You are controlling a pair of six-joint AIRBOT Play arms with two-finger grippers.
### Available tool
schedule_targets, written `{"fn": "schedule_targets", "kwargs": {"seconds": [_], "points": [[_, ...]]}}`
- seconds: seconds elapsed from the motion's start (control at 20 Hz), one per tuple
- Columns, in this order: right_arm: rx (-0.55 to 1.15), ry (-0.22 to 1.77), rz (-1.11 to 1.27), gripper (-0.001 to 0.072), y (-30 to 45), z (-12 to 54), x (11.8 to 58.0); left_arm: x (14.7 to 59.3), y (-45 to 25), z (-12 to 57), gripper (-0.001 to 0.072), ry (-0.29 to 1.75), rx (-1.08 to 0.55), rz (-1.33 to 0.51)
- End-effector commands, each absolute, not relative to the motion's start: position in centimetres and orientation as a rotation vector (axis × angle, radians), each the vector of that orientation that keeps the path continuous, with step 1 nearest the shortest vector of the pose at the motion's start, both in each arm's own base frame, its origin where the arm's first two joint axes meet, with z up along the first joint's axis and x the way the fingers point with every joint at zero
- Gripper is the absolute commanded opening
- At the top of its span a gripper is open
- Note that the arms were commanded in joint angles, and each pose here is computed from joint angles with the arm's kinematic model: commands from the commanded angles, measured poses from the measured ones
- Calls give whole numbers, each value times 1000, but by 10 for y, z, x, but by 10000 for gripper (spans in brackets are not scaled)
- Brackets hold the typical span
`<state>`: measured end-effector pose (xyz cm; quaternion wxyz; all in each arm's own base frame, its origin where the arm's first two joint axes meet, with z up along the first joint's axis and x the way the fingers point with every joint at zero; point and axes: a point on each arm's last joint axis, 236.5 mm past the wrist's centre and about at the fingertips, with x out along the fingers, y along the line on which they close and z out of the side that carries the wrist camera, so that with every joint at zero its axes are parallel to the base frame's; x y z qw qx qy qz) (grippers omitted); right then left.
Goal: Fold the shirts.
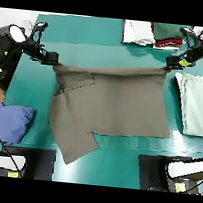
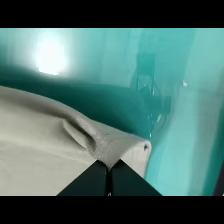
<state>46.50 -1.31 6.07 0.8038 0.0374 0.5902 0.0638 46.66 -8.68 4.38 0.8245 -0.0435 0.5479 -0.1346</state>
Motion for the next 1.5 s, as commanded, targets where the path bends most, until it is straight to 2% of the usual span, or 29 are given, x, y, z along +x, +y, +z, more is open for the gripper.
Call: {"fn": "schedule_targets", "kwargs": {"seconds": [0.0,0.3,0.55,0.6,0.65,0.7,0.9,1.0,1.25,1.35,1.45], "points": [[104,1340,114,15,-33,54,443,427,-83,21,30,1343,-73,-321],[176,1409,60,15,-46,3,391,397,-106,-27,30,1439,-197,-362],[159,1442,98,17,-21,-21,372,388,-125,-37,32,1454,-165,-405],[158,1450,101,30,-19,-23,370,387,-124,-37,112,1458,-166,-394],[157,1450,101,216,-19,-24,369,386,-118,-39,458,1469,-165,-365],[157,1448,101,384,-19,-23,370,384,-110,-39,553,1488,-165,-321],[168,1387,66,388,-34,8,362,361,-95,3,548,1435,-115,-284],[180,1331,39,389,-42,34,350,327,-86,10,549,1428,-100,-260],[162,1200,14,388,-42,71,331,199,-79,-43,549,1579,-198,-196],[185,1152,32,388,-35,81,334,168,-88,-62,549,1627,-261,-214],[215,1136,57,387,-27,84,337,156,-108,-72,549,1645,-371,-250]]}}
